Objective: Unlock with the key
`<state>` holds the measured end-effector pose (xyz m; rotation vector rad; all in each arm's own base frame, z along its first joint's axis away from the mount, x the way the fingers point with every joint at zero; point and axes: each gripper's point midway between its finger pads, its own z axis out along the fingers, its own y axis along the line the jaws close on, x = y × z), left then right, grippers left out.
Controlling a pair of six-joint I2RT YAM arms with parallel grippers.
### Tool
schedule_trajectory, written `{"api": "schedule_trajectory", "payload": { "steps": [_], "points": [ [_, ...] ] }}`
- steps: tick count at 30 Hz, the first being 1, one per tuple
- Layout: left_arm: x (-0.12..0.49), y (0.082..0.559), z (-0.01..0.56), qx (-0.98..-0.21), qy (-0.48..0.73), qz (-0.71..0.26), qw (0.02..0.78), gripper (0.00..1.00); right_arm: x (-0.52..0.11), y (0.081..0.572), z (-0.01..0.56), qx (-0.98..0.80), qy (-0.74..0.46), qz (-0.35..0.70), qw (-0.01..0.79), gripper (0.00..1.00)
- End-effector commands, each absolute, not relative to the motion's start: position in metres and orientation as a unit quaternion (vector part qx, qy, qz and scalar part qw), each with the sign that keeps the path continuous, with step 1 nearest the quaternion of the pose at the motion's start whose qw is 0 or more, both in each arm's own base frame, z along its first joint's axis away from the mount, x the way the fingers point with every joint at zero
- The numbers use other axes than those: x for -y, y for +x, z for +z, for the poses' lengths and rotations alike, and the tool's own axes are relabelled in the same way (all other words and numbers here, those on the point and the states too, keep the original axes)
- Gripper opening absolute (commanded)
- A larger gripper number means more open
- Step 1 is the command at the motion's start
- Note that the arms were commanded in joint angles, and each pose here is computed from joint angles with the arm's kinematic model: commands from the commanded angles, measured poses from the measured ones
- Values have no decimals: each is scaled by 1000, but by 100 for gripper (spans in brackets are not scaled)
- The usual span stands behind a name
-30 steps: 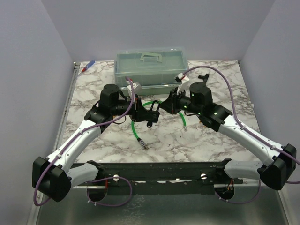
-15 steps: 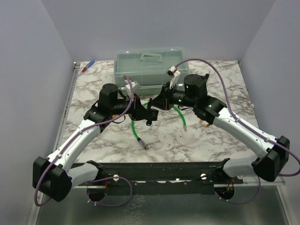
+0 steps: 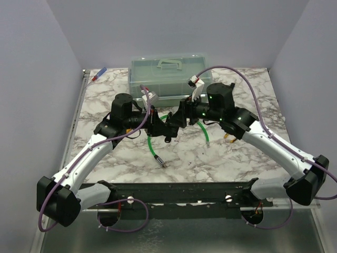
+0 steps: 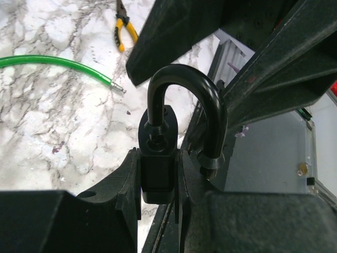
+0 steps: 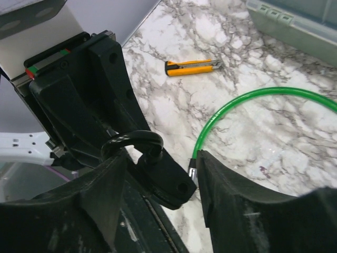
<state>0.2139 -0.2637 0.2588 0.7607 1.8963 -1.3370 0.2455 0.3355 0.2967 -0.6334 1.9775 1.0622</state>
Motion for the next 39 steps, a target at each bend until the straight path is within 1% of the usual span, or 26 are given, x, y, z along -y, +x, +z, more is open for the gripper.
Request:
{"api": "schedule_trajectory", "payload": {
  "steps": [1,3,7,13,18,23,28,31,37,39],
  "points": [
    [270,186,285,-674,351,-561,328,0,-324,227,345,-728,-294,425,451,68],
    [271,176,291,-656,365,-580,316,0,-327,217,347,-711,-316,443,444,70],
    [270,160,299,-626,387,-609,297,0,-332,207,349,-689,-334,468,441,70],
    [270,153,302,-612,397,-620,288,0,-337,207,342,-688,-345,471,431,63],
    [269,148,303,-607,401,-626,280,0,-333,201,342,-674,-367,469,437,64],
    [268,140,310,-587,415,-638,276,0,-333,188,346,-641,-399,498,426,63],
    [268,134,314,-577,423,-643,273,0,-341,182,341,-628,-414,523,400,47],
    [267,133,315,-576,423,-644,274,0,-343,181,338,-625,-416,526,399,34],
    [267,133,316,-574,423,-643,278,0,-341,180,335,-624,-414,526,403,4],
    [267,134,316,-576,420,-642,282,0,-339,181,334,-627,-407,523,409,0]
  ]
}}
